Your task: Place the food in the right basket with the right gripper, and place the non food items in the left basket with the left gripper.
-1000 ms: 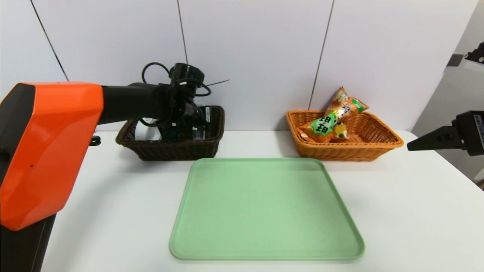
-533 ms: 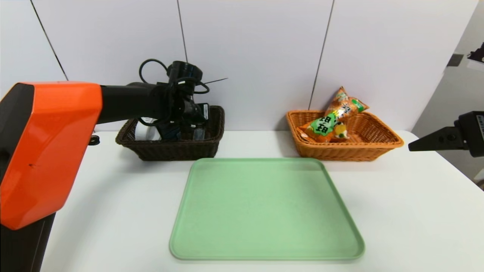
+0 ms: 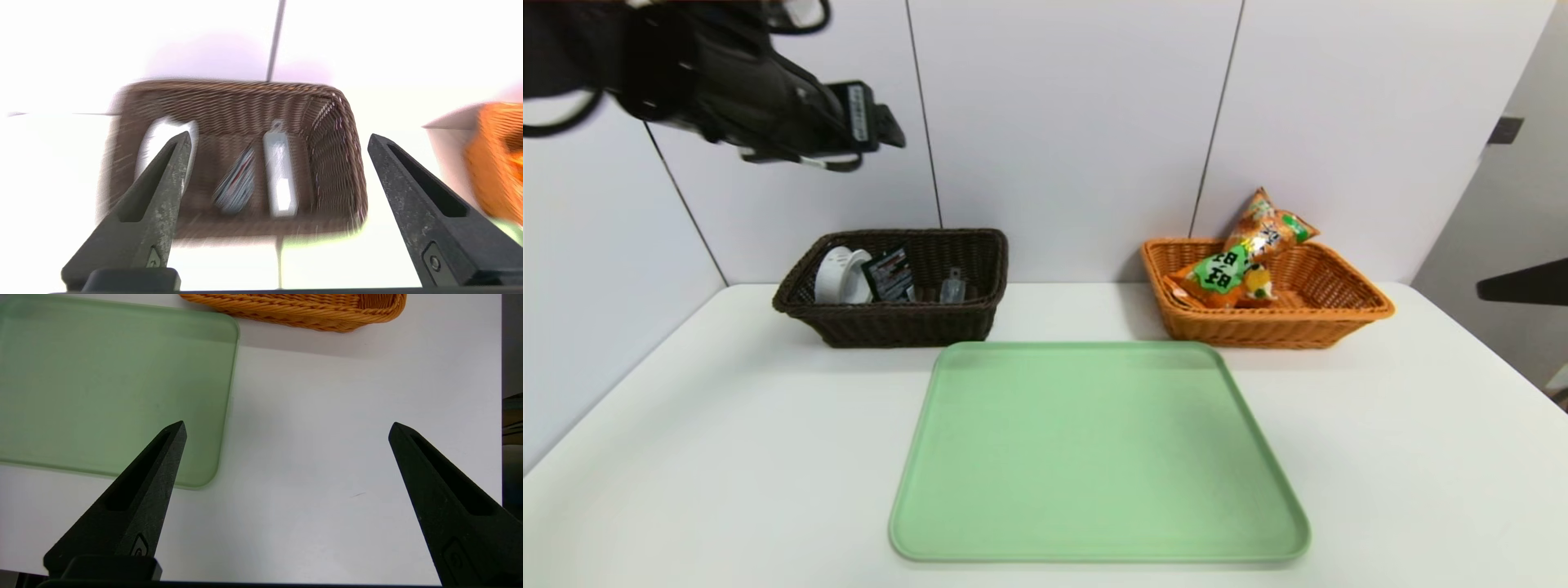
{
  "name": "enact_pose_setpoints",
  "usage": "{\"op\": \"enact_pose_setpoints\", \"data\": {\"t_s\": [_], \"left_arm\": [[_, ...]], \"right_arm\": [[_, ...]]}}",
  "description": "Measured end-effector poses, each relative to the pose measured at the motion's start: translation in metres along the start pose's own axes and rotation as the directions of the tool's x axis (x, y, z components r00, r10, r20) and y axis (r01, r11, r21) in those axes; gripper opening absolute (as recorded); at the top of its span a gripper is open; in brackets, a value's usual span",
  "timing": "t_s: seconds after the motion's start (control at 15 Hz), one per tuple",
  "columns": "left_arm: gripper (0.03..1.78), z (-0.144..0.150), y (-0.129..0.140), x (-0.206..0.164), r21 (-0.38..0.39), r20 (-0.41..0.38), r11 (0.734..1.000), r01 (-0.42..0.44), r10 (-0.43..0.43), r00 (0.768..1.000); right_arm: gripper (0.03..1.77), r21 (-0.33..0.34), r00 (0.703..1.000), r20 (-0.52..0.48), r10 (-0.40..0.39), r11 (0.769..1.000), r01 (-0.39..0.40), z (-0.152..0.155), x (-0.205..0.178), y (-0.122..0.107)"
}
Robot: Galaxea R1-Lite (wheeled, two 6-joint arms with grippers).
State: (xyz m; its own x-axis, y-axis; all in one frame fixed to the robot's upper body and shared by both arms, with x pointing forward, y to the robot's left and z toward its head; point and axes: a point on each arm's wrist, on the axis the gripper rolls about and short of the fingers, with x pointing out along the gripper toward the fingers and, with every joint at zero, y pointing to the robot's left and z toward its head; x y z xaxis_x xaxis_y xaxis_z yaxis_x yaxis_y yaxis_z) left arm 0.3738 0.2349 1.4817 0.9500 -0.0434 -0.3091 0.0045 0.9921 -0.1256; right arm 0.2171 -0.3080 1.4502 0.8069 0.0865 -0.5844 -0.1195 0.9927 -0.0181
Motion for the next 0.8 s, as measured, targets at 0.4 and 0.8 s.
{"op": "enact_pose_setpoints", "data": {"t_s": [0.4, 0.8], "left_arm": [[1.63, -0.019, 0.084, -0.162, -0.066, 0.082, 0.972, -0.225, 0.230, 0.970], [1.67, -0.143, 0.114, -0.262, -0.024, 0.117, 0.953, -0.302, 0.302, 0.946]], "right_arm": [[1.71, 0.087, 0.976, 0.190, -0.108, 0.992, 0.093, -0.037, -0.038, -0.017], [1.71, 0.083, 0.892, 0.431, -0.133, 0.991, 0.108, -0.128, -0.061, -0.014]]}}
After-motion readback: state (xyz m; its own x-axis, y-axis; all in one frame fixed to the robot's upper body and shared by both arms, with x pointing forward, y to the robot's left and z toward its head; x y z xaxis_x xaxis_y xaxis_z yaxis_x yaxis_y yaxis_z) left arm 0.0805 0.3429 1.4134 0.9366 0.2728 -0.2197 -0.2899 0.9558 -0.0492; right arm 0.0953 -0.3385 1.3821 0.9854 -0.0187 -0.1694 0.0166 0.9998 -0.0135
